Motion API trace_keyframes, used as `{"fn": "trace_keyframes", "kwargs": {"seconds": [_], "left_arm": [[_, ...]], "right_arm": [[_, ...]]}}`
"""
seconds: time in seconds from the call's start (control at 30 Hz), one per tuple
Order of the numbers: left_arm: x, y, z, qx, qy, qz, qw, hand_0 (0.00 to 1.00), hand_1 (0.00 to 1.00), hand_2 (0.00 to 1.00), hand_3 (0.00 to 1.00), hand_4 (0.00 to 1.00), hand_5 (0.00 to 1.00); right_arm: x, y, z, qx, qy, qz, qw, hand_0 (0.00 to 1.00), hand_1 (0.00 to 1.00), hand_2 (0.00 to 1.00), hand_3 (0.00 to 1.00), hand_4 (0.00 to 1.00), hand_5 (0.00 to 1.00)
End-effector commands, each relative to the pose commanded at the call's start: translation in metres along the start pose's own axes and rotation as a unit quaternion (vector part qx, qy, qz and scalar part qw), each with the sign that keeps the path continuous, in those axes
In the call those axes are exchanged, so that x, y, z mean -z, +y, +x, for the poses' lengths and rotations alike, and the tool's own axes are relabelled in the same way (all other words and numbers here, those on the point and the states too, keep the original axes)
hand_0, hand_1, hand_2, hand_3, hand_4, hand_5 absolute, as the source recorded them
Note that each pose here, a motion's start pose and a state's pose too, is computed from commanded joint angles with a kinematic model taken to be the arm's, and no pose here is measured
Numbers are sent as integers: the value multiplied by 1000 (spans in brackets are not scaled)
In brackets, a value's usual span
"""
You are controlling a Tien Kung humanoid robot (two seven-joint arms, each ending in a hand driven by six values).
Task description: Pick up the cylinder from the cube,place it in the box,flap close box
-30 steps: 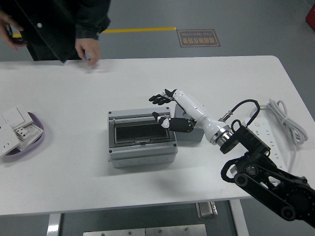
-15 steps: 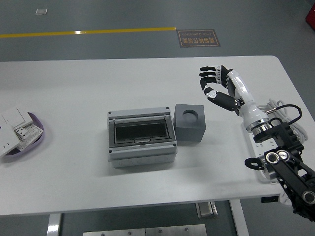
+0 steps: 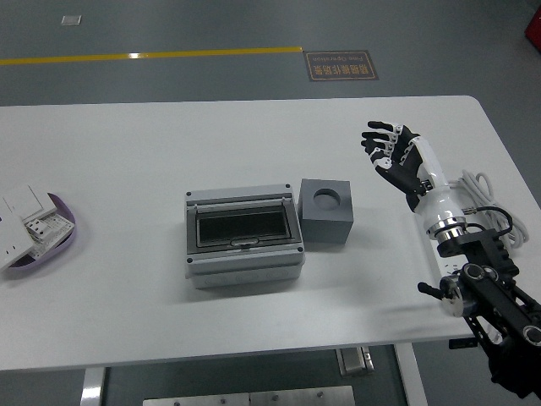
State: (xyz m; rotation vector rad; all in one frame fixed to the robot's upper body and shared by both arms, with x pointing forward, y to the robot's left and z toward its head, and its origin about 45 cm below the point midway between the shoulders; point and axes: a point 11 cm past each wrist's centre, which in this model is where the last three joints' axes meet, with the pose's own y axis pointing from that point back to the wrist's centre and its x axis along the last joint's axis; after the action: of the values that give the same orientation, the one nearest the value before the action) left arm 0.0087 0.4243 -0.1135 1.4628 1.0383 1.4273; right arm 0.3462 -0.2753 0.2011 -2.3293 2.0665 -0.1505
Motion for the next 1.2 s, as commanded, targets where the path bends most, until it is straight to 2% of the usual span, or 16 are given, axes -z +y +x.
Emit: {"fn": "trace_keyframes", "kwargs": {"seconds": [0.2,0.43,0.8,0.93,1.0,1.03,1.2], "left_arm": [[-6,1,13,-11,-2,-5,1000,587,610,604,626,639,165],[-3,1,22,-18,1,-1,1000,586,610,605,627,642,164],[6,0,19,-15,1,7,1000,586,610,605,627,643,164],[9,0,14,-11,-1,11,1000,587,610,606,627,644,164],[8,0,14,-11,0,10,1000,587,610,606,627,644,164],[7,0,15,-12,0,10,1000,586,611,606,627,644,164],[7,0,18,-14,2,9,1000,586,611,606,627,644,164]], "right_arm": [[-4,1,1,-6,-7,-4,1000,704,648,634,649,578,177],[-9,2,0,-13,-17,-8,1000,710,652,637,651,587,163],[-16,8,6,-30,-33,-9,999,713,651,637,652,591,163],[-15,6,7,-25,-29,-10,999,718,652,634,654,589,173],[-13,3,7,-21,-24,-9,999,718,652,634,654,589,173],[-13,2,8,-19,-21,-8,1000,724,654,622,642,565,209],[-13,1,7,-17,-20,-8,1000,724,654,622,642,565,209]]}}
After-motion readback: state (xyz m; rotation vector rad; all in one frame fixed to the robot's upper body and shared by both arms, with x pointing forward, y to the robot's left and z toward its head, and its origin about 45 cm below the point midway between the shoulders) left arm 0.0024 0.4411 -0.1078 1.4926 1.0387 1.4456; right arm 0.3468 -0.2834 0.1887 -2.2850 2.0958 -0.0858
